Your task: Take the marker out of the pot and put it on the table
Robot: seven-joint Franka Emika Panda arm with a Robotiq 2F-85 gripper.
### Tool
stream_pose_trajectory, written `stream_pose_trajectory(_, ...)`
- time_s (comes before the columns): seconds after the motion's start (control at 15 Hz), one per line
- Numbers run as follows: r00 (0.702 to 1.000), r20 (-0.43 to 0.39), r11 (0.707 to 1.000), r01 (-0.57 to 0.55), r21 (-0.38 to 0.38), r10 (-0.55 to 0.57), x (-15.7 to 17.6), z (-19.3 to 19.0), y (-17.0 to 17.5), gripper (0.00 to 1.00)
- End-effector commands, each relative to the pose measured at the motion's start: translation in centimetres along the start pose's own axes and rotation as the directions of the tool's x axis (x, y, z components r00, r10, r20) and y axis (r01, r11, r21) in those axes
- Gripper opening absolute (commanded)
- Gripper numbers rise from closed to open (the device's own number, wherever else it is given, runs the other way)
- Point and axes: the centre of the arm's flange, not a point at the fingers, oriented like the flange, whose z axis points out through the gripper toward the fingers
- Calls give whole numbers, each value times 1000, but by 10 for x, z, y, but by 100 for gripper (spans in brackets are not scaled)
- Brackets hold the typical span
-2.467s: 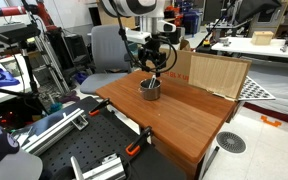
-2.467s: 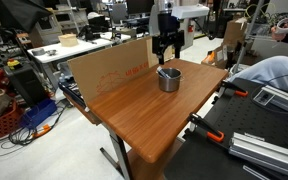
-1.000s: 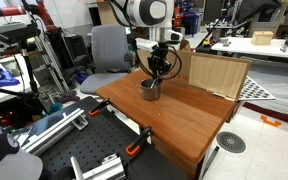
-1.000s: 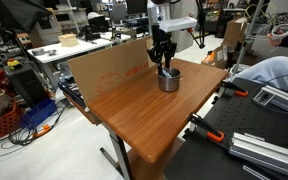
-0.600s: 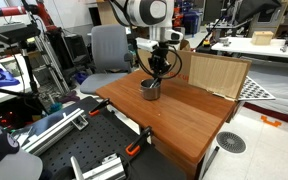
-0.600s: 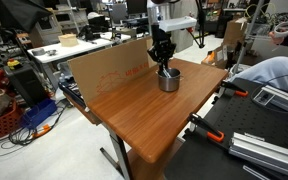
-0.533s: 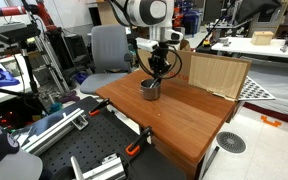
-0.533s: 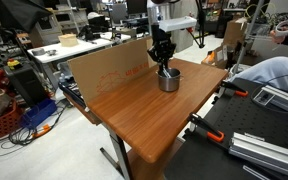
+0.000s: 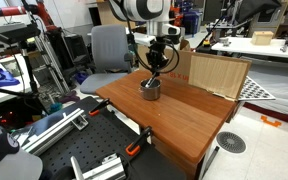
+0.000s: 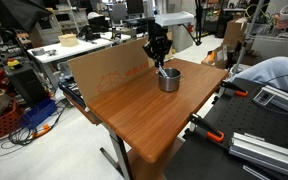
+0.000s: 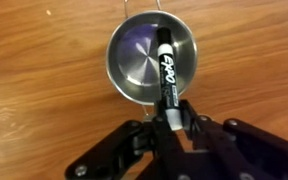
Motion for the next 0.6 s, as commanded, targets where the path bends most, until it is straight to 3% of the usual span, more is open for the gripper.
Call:
stream_pose_trajectory(0.0,999,-2,998,-49,29,49,-3,-35,4,5)
stream_pose_trajectory(0.27,988,67,986,-147,84,142,3,-75,33,5)
stream_pose_trajectory(0.53,958,146,953,-267,143,246,10,-102,81,5)
